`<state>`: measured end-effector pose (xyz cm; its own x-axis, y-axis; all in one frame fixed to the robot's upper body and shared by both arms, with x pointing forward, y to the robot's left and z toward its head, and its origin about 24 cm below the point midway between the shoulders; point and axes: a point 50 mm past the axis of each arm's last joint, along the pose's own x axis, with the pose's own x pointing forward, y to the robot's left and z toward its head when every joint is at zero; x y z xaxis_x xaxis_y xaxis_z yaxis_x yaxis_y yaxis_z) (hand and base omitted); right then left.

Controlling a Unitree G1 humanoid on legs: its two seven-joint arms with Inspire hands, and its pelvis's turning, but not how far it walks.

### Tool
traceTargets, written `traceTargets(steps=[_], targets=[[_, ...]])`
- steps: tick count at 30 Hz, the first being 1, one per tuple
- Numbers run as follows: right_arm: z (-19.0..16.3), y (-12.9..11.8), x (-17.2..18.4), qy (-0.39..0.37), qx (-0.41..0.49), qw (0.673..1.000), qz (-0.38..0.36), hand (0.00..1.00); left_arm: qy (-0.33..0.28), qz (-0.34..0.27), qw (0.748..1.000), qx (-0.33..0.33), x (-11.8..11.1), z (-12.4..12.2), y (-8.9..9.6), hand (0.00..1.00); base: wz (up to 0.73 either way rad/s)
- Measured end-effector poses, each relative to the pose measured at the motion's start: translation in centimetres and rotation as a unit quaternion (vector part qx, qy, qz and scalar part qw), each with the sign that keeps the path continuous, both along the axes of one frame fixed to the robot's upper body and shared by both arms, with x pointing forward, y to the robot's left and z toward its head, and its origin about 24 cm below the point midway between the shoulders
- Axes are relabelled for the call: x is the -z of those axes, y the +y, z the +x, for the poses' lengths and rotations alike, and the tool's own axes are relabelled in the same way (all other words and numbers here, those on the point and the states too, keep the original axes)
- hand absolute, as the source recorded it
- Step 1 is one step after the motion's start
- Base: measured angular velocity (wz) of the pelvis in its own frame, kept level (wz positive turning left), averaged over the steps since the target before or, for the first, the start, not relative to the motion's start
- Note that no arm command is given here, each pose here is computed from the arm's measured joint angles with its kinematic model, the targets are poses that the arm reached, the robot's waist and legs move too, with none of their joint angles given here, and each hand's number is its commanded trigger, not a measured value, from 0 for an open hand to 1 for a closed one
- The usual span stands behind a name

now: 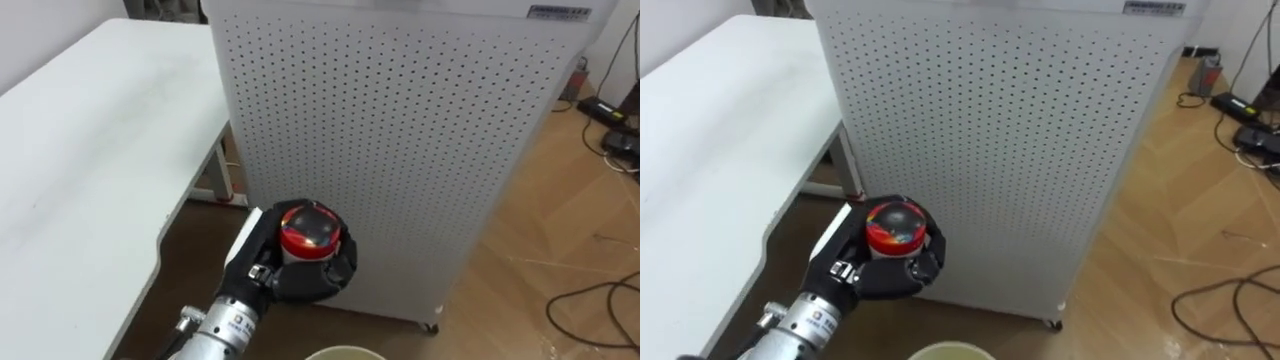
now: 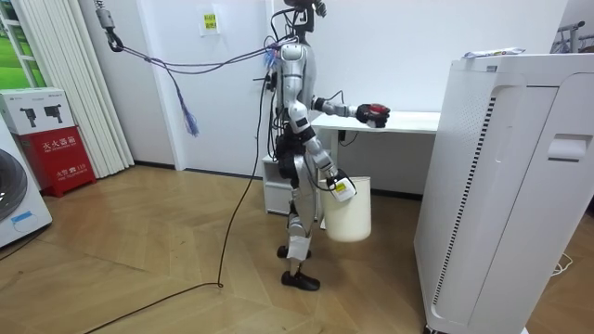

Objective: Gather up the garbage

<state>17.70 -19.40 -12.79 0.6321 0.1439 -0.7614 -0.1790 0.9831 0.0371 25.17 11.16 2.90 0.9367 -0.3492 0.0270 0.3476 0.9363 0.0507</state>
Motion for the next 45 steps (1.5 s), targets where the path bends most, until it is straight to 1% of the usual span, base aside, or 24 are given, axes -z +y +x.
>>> traceTargets(steps=[4, 10, 11, 13, 18, 24, 32, 33, 34, 35, 45], targets=[[1.4, 0.1, -0.7, -0.019, -0.002, 1.0, -0.001, 1.0, 0.039, 0.012, 0.999, 0.015, 1.9, -0.4, -0.3, 1.0, -0.06], [1.6, 0.0, -0.7, -0.024, 0.008, 1.0, -0.012, 1.0, 0.066, 0.017, 0.997, 0.021, 3.1, -0.8, -0.4, 1.0, 0.0], [1.7, 0.0, -0.8, -0.025, 0.008, 1.0, -0.012, 1.0, 0.07, 0.018, 0.997, 0.02, 3.3, -0.8, -0.4, 1.0, -0.06], [2.3, 0.1, -1.1, -0.033, 0.007, 0.999, -0.013, 1.0, 0.093, 0.024, 0.995, 0.013, 4.4, -0.9, 0.0, 1.0, -0.11], [4.2, 0.4, -2.1, -0.064, 0.006, 0.998, -0.018, 1.0, 0.12, 0.034, 0.992, 0.008, 5.7, -1.3, 0.4, 1.0, -0.04], [4.7, 1.1, -2.3, -0.071, 0.0, 0.997, -0.013, 1.0, 0.126, 0.037, 0.991, 0.007, 6.0, -1.4, 0.3, 1.0, -0.01], [4.9, 1.2, -2.5, -0.08, -0.001, 0.997, -0.01, 1.0, 0.126, 0.033, 0.991, 0.011, 6.0, -1.0, -0.3, 1.0, -0.06], [4.9, 1.3, -2.5, -0.08, -0.001, 0.997, -0.01, 1.0, 0.125, 0.033, 0.992, 0.012, 6.0, -1.0, -0.4, 0.75, 0.0], [4.9, 1.3, -2.5, -0.081, -0.002, 0.997, -0.009, 1.0, 0.124, 0.032, 0.992, 0.014, 5.9, -0.9, -0.5, 0.42, 0.0], [4.9, 1.3, -2.5, -0.081, -0.002, 0.997, -0.009, 1.0, 0.123, 0.032, 0.992, 0.015, 5.9, -0.9, -0.5, 0.0, 0.0], [5.4, 1.4, -2.8, -0.089, -0.006, 0.996, -0.007, 1.0, 0.123, 0.027, 0.992, 0.024, 5.9, -0.9, -0.5, 0.0, 0.0]])
